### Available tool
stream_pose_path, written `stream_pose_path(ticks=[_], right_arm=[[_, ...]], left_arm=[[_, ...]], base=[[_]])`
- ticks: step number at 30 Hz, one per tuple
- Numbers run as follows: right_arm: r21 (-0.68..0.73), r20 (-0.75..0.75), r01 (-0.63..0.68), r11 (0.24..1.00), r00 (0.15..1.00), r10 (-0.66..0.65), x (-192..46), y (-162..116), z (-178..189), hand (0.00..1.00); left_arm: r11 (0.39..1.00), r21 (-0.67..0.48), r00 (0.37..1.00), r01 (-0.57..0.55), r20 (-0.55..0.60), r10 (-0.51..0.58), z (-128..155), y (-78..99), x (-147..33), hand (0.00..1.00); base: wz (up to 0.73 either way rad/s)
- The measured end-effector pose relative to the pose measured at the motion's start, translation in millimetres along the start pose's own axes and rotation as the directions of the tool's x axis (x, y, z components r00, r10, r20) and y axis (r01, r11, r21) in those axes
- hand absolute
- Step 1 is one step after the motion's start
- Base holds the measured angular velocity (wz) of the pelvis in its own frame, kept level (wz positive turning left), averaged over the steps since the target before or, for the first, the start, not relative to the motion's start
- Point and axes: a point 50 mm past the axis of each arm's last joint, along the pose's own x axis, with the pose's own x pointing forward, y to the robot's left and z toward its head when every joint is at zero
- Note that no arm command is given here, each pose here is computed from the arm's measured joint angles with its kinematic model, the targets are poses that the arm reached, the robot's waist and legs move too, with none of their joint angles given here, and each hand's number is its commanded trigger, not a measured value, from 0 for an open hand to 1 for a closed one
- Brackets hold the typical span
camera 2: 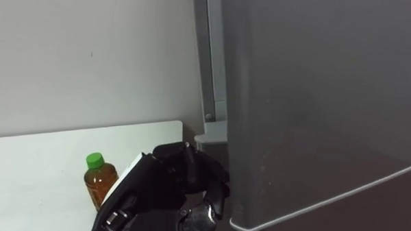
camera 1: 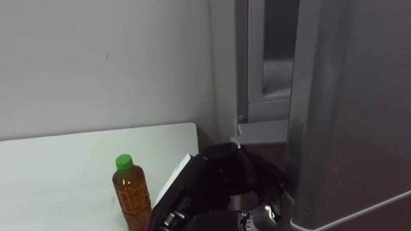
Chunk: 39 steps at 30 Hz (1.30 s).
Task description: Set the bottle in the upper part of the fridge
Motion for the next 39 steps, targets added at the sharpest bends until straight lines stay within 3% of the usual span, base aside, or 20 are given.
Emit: stream_pose_path(ticks=[23, 32, 39], right_arm=[[0.001, 0.021, -0.007, 1.000, 1.000, 0.007, 0, -1, 5, 0.00], [0.000, 0.038, 0.004, 1.000, 0.999, -0.004, 0, -2, 9, 0.00], [0.039, 0.055, 0.017, 0.999, 0.998, -0.019, -1, -7, 12, 0.00]], left_arm=[[1.000, -0.001, 1.000, 0.027, -0.006, -0.027, -2, -1.2, -0.5, 0.00], [0.996, -0.036, 0.996, 0.087, -0.021, -0.087, -8, -14.9, 2.4, 0.00], [0.974, -0.066, 0.975, 0.216, -0.041, -0.219, -14, -34.9, 7.1, 0.00]], base=[[-0.01], [-0.22], [-0.30]])
